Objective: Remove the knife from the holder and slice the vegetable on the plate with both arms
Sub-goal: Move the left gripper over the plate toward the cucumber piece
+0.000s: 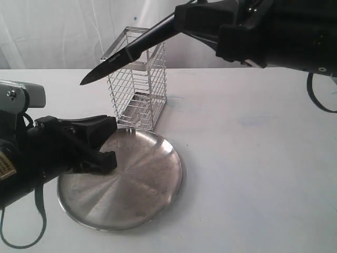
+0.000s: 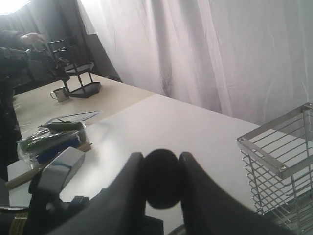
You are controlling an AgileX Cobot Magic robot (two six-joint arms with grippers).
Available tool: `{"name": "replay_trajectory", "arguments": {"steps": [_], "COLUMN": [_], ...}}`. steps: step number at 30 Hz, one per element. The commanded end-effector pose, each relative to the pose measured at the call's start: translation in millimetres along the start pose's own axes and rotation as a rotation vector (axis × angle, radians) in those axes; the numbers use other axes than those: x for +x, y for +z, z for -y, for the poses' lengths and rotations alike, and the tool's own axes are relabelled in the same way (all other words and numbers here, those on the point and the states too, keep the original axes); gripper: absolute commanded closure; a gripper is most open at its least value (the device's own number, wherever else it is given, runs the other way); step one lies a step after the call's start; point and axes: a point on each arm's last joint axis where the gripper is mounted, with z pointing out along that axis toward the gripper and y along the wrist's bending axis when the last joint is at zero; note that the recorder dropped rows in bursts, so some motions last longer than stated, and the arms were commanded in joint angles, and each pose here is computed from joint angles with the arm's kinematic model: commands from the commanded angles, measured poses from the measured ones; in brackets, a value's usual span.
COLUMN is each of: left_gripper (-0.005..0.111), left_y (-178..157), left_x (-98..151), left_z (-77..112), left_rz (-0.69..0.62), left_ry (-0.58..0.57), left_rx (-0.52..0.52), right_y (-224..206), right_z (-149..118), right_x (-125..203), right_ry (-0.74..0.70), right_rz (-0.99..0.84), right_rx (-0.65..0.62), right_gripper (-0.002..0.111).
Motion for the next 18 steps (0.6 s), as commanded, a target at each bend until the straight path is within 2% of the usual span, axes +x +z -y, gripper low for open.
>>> {"name": "replay_trajectory", "arguments": {"steps": [1,8,14,18], "left_gripper": [0.085,0.085,0.085,0.085], "left_y": [8.1,17.4,17.6,17.6], "left_x": [-9.7,-22.7,-18.5,-18.0], "left_z": [2.9,9.8,7.2,7.1], "left_rz": [0.056,0.053,0.003,-0.003], "left_ry": [-0.017,0.043,0.049,0.072], "left_rx": [-0.011,-0.001,-0.030,-0.030], "right_y": [5.4,5.1,2.4,-0.3], "right_z": [1.6,2.9,-2.0,-3.3], "right_x": [5.7,29.2,45.6,57.1], "right_ry": [0.041,0.062,0.061,0.015], "right_rz": [-0.017,-0.093,-0.158,-0.279], "right_rx": [-0.035,-0.056,-0.120,-0.138], "right_gripper": [0.103,0.103,0.103,0.103]}}
